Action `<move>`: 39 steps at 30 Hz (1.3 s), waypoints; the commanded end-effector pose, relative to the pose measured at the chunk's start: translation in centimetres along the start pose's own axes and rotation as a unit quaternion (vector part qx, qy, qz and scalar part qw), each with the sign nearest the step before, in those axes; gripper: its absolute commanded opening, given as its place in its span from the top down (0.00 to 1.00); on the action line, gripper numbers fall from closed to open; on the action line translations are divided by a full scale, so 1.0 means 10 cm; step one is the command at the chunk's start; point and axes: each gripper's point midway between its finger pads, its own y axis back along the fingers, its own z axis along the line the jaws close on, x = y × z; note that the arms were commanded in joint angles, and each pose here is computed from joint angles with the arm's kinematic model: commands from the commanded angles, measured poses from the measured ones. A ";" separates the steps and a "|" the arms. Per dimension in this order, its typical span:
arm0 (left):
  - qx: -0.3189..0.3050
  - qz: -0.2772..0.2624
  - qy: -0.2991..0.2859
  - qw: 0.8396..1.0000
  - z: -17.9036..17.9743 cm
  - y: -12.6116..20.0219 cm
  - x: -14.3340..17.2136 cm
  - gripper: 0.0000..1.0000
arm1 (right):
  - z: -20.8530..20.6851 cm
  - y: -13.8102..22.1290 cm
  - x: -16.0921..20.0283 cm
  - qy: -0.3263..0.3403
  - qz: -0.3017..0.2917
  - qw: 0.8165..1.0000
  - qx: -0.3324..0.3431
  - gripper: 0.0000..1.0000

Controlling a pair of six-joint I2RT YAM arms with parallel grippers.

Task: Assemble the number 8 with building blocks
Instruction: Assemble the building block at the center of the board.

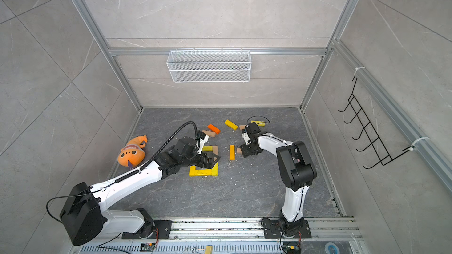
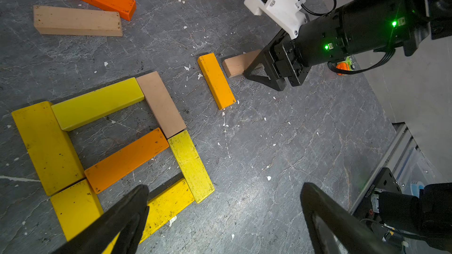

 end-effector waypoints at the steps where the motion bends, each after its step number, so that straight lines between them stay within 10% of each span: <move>1: 0.015 -0.025 0.005 1.000 -0.07 0.07 -0.11 0.01 | -0.01 -0.01 -0.01 -0.005 0.010 1.000 -0.001 0.33; 39: 0.015 -0.016 0.005 1.000 -0.07 0.01 -0.09 0.01 | 0.09 -0.06 -0.16 0.017 0.013 1.000 -0.011 0.42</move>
